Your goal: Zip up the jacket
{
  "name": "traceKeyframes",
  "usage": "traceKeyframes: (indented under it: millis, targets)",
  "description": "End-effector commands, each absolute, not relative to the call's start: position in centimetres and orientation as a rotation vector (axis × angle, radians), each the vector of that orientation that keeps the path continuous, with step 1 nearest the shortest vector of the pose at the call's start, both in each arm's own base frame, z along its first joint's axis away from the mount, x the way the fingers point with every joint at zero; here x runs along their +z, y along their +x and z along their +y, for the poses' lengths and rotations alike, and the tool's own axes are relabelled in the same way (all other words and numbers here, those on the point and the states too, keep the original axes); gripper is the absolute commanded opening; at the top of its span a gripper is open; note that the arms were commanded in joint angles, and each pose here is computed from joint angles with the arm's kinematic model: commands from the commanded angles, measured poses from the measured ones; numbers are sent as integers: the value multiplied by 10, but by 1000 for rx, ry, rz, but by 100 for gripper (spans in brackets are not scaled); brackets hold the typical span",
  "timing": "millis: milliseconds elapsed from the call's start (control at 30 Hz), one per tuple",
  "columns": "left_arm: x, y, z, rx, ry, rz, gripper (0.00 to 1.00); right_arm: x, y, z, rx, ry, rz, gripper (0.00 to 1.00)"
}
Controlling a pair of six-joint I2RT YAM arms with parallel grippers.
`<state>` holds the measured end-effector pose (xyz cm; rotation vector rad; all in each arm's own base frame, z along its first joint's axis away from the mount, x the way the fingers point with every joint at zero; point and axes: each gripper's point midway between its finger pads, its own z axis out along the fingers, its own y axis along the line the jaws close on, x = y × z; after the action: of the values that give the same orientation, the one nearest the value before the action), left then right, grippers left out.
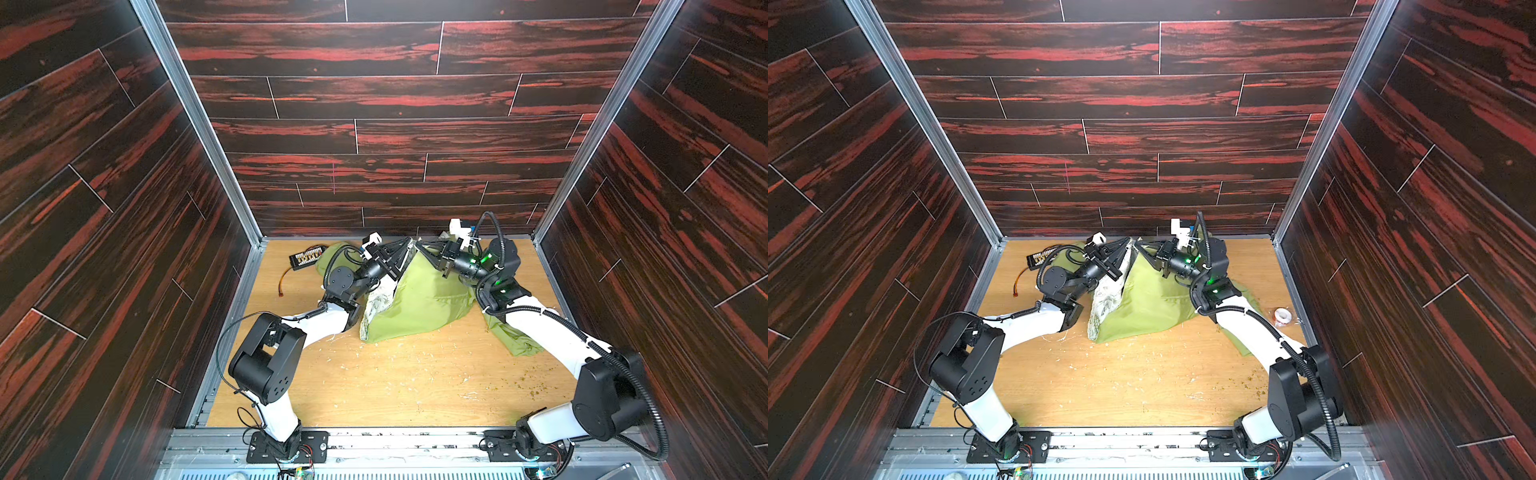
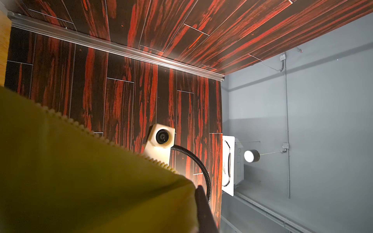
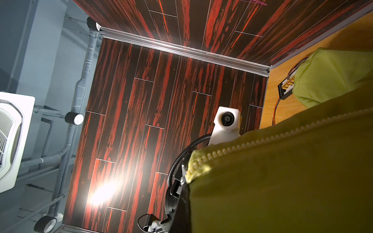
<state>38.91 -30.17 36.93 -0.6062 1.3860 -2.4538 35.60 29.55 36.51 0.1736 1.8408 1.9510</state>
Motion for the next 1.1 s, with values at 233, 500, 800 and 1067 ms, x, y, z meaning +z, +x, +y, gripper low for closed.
traceKeyframes:
  millis: [233, 500, 800, 1067]
  targets:
    - [406, 382, -293, -2608, -647, 1242, 0, 329, 334, 307, 2065, 132, 2020, 7]
    - [404, 384, -295, -2609, -650, 1249, 0, 333, 335, 304, 2076, 133, 1995, 1]
    - [401, 381, -299, -2623, -645, 1275, 0, 329, 335, 298, 2073, 149, 1991, 0]
    - [389, 379, -302, -2613, -652, 1324, 0, 328, 330, 303, 2085, 81, 2036, 0]
